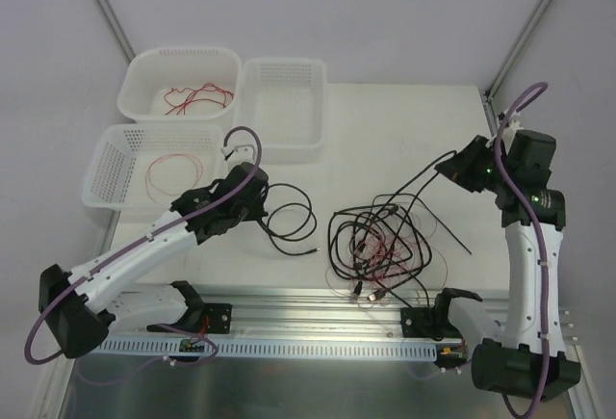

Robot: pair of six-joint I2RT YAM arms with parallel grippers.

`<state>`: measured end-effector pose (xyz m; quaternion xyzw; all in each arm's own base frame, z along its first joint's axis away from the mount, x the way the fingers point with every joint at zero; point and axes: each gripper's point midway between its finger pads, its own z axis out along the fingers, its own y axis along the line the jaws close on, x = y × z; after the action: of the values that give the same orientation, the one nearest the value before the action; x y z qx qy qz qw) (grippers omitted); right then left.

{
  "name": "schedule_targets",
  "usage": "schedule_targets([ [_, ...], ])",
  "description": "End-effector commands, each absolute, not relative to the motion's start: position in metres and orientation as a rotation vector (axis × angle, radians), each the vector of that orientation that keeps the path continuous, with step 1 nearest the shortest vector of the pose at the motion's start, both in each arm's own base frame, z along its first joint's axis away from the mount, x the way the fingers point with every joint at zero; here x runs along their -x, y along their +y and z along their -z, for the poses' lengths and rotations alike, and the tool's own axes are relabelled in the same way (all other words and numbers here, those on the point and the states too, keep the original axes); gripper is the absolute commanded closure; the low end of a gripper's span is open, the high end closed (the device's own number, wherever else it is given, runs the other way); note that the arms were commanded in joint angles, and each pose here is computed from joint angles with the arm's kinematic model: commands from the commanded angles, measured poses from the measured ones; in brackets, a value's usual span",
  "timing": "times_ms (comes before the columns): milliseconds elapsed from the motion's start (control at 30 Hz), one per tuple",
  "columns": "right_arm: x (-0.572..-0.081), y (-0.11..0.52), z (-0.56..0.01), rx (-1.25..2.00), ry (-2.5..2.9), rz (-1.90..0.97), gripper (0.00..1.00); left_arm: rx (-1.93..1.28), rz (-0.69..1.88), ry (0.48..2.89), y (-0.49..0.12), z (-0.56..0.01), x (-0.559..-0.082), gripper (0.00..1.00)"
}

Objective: Untangle the cables

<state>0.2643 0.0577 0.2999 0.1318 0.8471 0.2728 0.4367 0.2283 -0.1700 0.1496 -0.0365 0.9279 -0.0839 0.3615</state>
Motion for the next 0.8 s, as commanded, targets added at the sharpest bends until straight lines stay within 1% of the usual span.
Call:
schedule_targets([
  [0,-0.262,0.048,-0.251,-0.388,2.200,-0.619,0.86,0.047,0.333,2.219,-0.173,-0.218,-0.236,1.00],
  [33,-0.261,0.047,-0.240,-0.401,2.227,-0.610,0.85,0.047,0.368,2.169,-0.173,-0.239,-0.236,1.00],
  [67,-0.256,0.047,-0.216,-0.430,2.283,-0.602,0.84,0.022,0.369,2.147,-0.171,-0.249,-0.236,1.00],
  [100,-0.254,0.044,-0.206,-0.455,2.306,-0.575,0.82,0.017,0.383,2.125,-0.171,-0.258,-0.237,1.00],
  [133,-0.251,0.044,-0.195,-0.468,2.331,-0.569,0.74,0.011,0.399,2.103,-0.172,-0.268,-0.237,1.00],
  [200,-0.246,0.046,-0.173,-0.495,2.380,-0.576,0.64,-0.001,0.415,2.061,-0.173,-0.288,-0.240,1.00],
  [233,-0.244,0.046,-0.166,-0.509,2.395,-0.577,0.55,-0.005,0.424,2.046,-0.175,-0.298,-0.242,1.00],
  [300,-0.240,0.048,-0.155,-0.514,2.423,-0.572,0.46,-0.016,0.414,2.040,-0.176,-0.304,-0.248,1.00],
  [333,-0.238,0.048,-0.152,-0.519,2.433,-0.571,0.37,-0.015,0.410,2.042,-0.179,-0.308,-0.255,1.00],
  [400,-0.233,0.054,-0.150,-0.503,2.443,-0.592,0.31,-0.021,0.415,2.051,-0.181,-0.311,-0.263,1.00],
  [433,-0.231,0.056,-0.150,-0.501,2.448,-0.606,0.24,-0.019,0.413,2.050,-0.185,-0.316,-0.270,1.00],
  [500,-0.226,0.064,-0.152,-0.467,2.455,-0.633,0.16,-0.015,0.390,2.063,-0.185,-0.316,-0.284,1.00],
  [533,-0.221,0.067,-0.152,-0.450,2.464,-0.635,0.11,-0.004,0.398,2.044,-0.185,-0.327,-0.290,1.00],
  [633,-0.211,0.072,-0.159,-0.394,2.463,-0.623,0.03,0.042,0.368,2.027,-0.177,-0.339,-0.314,1.00],
  [700,-0.205,0.077,-0.162,-0.361,2.460,-0.629,0.01,0.064,0.331,2.035,-0.173,-0.338,-0.331,1.00],
  [767,-0.200,0.078,-0.170,-0.349,2.434,-0.628,0.00,0.118,0.316,2.006,-0.162,-0.352,-0.348,1.00],
])
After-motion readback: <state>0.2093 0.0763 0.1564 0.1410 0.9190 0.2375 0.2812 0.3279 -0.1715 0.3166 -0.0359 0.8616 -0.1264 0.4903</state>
